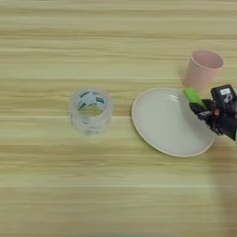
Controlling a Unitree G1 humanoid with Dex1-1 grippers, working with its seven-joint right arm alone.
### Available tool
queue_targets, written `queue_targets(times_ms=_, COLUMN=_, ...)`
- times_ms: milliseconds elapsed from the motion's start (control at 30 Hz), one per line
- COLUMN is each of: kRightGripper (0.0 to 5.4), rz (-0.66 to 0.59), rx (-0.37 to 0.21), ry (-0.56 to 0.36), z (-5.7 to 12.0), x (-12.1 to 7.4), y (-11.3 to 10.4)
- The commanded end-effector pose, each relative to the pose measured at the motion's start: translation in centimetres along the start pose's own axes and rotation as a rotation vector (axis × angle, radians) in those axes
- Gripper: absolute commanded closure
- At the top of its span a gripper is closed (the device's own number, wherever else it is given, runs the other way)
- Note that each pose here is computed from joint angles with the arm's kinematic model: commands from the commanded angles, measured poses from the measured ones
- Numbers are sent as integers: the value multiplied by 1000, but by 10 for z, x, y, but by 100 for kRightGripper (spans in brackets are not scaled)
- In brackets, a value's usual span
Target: Move the objects on the table
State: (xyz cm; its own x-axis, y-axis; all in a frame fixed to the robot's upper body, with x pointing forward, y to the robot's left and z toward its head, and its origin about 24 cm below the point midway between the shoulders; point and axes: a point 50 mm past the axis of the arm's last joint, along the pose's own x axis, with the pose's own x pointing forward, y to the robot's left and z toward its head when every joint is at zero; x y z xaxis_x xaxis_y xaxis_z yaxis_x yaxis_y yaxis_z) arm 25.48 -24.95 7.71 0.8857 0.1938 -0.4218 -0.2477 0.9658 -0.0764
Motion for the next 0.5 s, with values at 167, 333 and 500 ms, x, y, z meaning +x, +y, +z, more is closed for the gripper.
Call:
queue_targets(times_ms=167, kRightGripper=402, rz=-138, rx=-69, ry=-81, z=26, x=-14, y=-29)
queue_targets(times_ms=333, kRightGripper=402, rz=-218, rx=-50, ry=-84, z=26, x=-16, y=-45)
queue_targets(times_ms=500, kRightGripper=402, rz=-300, rx=-34, ry=-83, z=24, x=-14, y=-58)
